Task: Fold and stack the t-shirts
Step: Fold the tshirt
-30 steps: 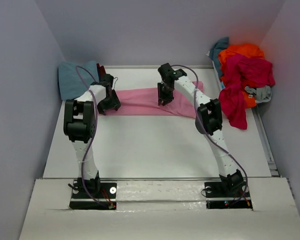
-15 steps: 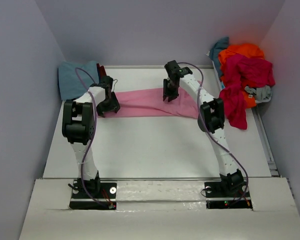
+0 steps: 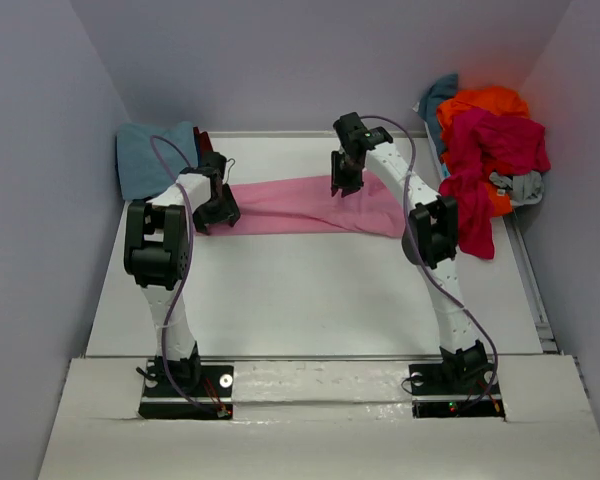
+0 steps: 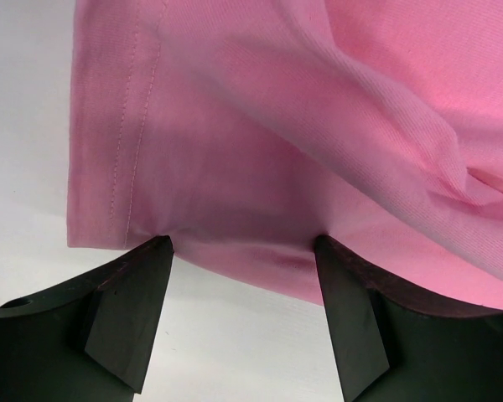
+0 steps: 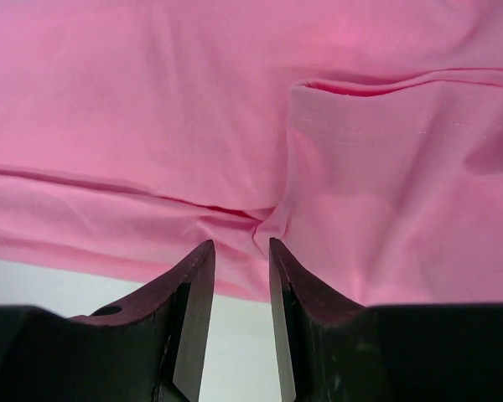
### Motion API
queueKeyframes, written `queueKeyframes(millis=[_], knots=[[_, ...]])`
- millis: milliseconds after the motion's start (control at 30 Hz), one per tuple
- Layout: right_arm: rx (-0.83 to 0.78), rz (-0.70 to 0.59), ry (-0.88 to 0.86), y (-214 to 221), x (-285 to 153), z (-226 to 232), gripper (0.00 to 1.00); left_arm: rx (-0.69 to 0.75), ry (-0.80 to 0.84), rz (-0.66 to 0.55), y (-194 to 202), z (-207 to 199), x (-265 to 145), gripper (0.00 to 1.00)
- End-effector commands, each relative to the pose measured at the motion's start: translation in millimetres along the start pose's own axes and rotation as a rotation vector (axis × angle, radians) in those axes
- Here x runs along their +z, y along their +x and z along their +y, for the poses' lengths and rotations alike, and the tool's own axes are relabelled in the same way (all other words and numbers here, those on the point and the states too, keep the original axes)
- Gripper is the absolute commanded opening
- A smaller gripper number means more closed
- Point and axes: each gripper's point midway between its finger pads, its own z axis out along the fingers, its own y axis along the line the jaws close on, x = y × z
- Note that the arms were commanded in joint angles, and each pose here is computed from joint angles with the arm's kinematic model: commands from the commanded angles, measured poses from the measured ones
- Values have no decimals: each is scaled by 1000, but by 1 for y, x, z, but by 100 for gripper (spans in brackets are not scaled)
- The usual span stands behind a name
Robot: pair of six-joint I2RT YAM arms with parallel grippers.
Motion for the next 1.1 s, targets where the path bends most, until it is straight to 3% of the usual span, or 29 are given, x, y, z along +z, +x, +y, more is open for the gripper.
queueKeyframes(millis=[0,300,1067], knots=[[-30,-110,-10,-20,-54,8,38,11,-15,-4,2,9,-11,81],[-6,-20,50,5,-29,-8,38,10,-13,-5,1,8,-11,81],[16,-20,111,-1,18,-17,37,16,-7,-20,-5,6,-16,81]])
